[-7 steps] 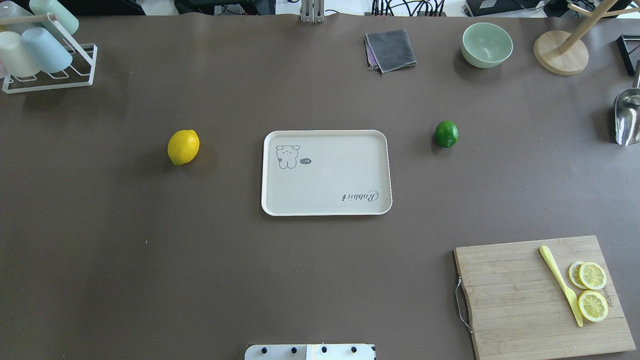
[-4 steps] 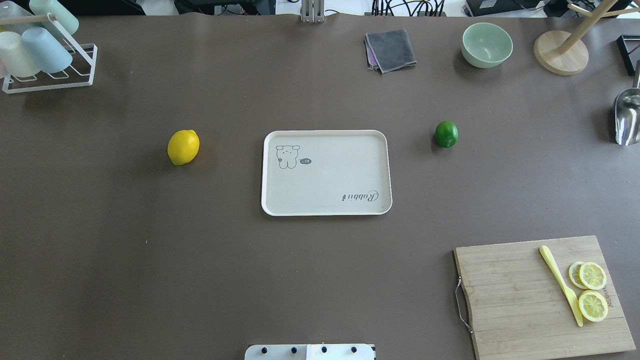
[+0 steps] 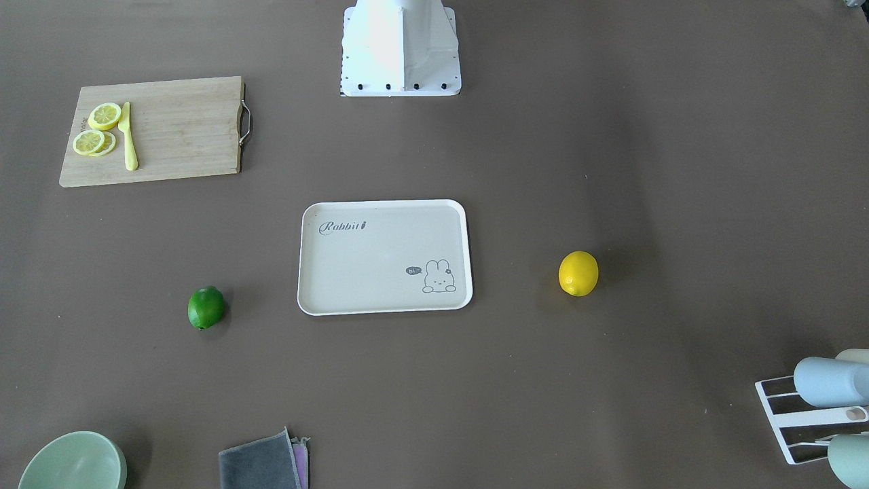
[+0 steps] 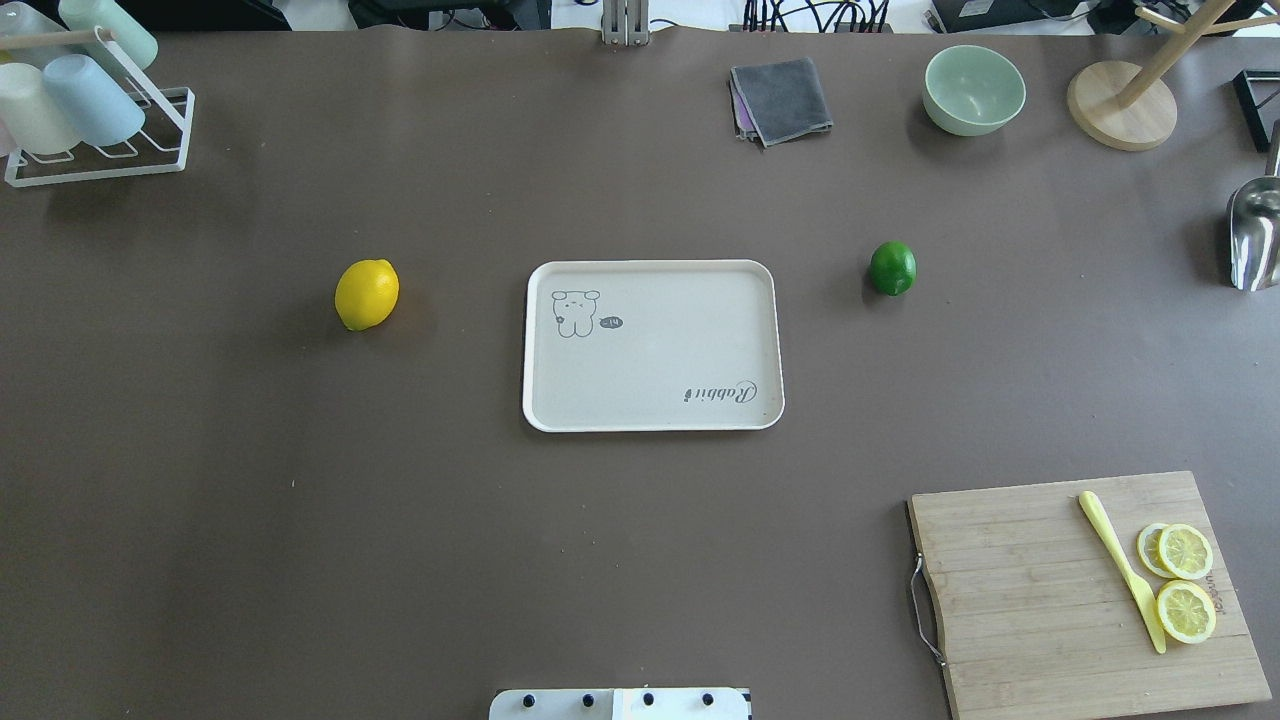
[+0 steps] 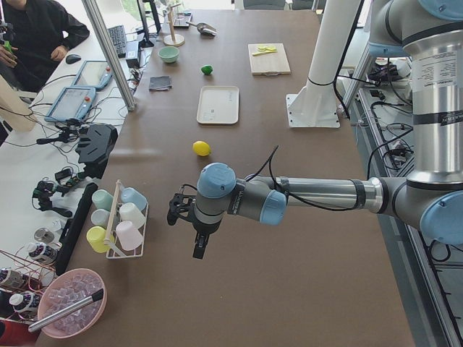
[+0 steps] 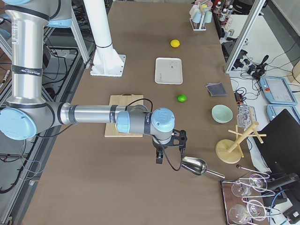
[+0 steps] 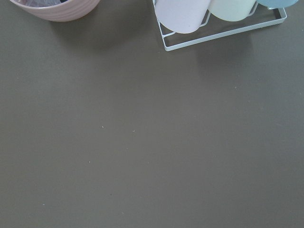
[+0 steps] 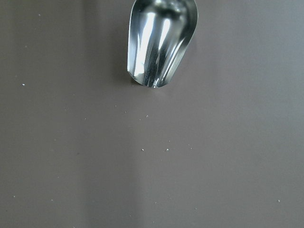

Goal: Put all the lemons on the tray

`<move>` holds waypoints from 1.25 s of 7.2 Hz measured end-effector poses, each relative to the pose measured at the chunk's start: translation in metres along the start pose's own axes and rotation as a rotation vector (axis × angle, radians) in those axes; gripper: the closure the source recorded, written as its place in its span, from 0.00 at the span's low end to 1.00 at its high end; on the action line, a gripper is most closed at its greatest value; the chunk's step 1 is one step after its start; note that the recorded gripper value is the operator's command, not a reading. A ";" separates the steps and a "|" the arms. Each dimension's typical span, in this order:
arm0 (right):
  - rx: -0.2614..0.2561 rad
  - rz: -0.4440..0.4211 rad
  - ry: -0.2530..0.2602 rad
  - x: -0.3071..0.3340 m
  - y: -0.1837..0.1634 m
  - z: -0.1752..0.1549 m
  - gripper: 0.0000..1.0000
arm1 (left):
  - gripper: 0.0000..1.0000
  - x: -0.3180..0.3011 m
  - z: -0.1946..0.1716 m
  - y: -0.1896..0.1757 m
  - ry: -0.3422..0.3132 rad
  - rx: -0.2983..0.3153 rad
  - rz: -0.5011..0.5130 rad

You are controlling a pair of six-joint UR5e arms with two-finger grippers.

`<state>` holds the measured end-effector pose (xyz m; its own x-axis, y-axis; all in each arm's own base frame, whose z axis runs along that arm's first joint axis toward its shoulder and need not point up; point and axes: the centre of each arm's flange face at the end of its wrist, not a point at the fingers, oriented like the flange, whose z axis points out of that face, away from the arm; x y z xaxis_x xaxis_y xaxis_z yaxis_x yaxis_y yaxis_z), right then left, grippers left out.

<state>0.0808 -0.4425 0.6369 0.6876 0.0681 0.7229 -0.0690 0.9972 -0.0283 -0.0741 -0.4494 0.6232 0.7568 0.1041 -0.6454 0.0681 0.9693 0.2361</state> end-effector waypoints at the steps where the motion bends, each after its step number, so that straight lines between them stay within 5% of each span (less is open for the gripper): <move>1: 0.000 -0.001 0.003 0.001 0.000 0.000 0.00 | 0.02 0.001 -0.001 -0.001 0.001 0.003 0.006; 9: 0.004 -0.003 0.000 0.000 0.002 0.000 0.00 | 0.02 -0.004 0.007 -0.011 0.003 0.001 0.005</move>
<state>0.0807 -0.4409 0.6362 0.6878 0.0654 0.7230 -0.0699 0.9973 -0.0238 -0.0736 -0.4623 0.6280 0.7549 0.1096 -0.6466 0.0651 0.9685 0.2402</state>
